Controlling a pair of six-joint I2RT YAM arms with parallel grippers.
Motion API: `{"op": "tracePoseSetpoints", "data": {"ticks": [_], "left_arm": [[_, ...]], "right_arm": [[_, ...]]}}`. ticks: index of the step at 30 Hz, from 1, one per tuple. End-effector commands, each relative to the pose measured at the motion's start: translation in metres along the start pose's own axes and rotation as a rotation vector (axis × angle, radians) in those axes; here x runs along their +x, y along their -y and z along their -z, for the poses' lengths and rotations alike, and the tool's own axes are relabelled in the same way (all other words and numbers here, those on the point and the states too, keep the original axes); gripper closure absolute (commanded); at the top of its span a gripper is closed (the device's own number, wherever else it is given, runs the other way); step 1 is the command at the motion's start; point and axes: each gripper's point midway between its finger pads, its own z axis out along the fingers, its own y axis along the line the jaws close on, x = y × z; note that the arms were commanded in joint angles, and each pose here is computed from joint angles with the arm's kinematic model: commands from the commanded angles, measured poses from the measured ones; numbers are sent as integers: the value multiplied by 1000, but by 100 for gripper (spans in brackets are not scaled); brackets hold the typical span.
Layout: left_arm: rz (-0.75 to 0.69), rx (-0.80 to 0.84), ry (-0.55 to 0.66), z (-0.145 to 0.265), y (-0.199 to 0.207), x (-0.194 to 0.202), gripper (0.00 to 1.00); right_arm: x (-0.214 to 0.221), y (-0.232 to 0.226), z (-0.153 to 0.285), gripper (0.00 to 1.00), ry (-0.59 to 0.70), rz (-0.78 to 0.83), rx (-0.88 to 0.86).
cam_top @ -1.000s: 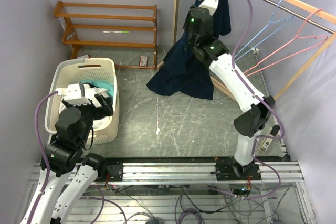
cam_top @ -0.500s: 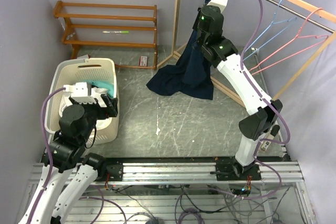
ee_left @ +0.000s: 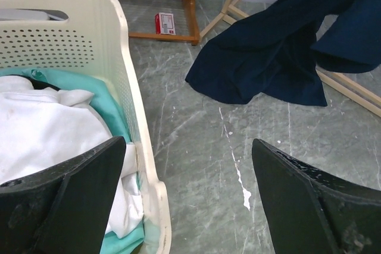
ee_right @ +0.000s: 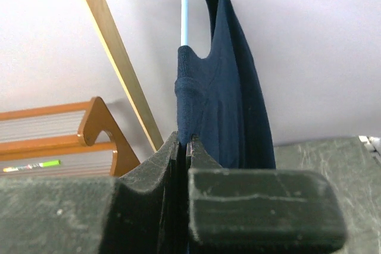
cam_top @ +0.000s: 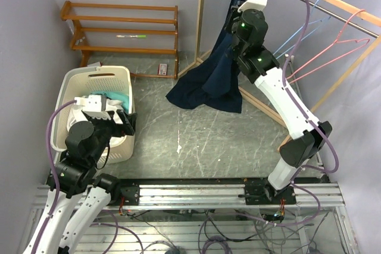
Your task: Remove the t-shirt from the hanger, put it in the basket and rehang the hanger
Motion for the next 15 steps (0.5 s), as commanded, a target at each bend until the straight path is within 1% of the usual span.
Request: {"op": "tracePoseSetpoints", "data": {"ticks": [1, 9, 12, 15], "left_arm": [[-11, 54, 42, 0, 9, -9, 2], [-11, 53, 39, 0, 9, -9, 1], [-11, 67, 50, 1, 11, -11, 0], [-13, 89, 57, 2, 15, -12, 0]], "right_arm": [[-83, 4, 17, 100, 206, -67, -38], [-93, 6, 30, 100, 226, -85, -72], [-90, 3, 42, 100, 172, -112, -119], [-69, -4, 60, 100, 76, -137, -207]]}}
